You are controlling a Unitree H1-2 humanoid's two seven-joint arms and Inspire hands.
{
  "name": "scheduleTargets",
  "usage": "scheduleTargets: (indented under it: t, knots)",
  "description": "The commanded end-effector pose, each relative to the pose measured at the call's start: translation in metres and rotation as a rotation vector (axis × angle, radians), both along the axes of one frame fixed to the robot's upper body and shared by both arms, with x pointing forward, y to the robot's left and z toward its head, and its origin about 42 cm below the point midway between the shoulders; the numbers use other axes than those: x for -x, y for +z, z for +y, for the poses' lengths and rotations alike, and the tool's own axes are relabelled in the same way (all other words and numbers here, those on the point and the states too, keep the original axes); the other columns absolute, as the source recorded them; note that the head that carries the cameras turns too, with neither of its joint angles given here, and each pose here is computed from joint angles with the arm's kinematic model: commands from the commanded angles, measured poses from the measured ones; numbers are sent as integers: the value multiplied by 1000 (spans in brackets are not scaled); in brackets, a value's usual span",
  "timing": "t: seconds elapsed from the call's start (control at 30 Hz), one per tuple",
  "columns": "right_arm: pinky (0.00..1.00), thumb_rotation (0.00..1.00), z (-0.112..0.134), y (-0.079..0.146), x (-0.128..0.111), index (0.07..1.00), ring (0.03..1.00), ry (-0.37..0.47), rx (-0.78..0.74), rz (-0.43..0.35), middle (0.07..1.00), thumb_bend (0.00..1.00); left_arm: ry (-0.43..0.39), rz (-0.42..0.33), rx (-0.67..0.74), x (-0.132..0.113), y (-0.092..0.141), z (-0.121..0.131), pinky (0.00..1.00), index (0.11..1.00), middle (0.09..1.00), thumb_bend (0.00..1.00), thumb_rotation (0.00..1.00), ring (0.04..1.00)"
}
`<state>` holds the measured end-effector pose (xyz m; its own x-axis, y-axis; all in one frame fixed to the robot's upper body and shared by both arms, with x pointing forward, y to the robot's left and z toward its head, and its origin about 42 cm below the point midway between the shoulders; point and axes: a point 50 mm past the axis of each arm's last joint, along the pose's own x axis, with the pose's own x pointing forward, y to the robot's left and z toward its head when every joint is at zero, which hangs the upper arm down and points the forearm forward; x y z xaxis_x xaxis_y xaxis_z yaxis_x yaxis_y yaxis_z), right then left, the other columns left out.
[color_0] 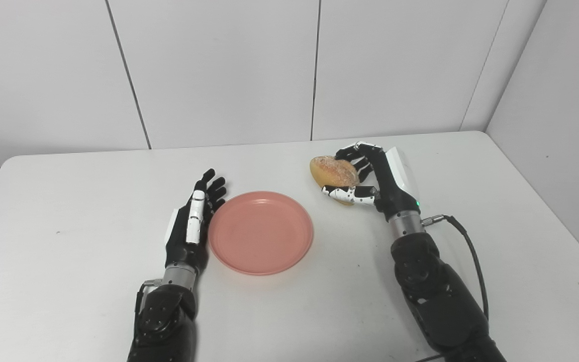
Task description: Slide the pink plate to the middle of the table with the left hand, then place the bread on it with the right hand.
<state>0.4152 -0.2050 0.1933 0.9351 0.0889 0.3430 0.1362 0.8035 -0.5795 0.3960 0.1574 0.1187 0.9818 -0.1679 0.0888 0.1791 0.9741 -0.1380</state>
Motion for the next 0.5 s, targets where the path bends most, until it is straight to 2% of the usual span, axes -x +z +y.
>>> scheduleTargets:
  t: [0.0,0.2,0.47]
  knots:
    - [399,127,12,27,0,495,467,64,-6,-98,556,498,-10,-54,7,0,8,-7,920,911,906,454,1000,915]
    - [429,126,28,29,9,494,478,134,-3,-75,559,498,-7,-46,-2,1,9,-10,920,912,910,441,1000,917]
    - [398,124,53,20,10,494,468,210,32,-70,550,498,9,-38,-24,4,10,-15,921,910,906,419,1000,917]
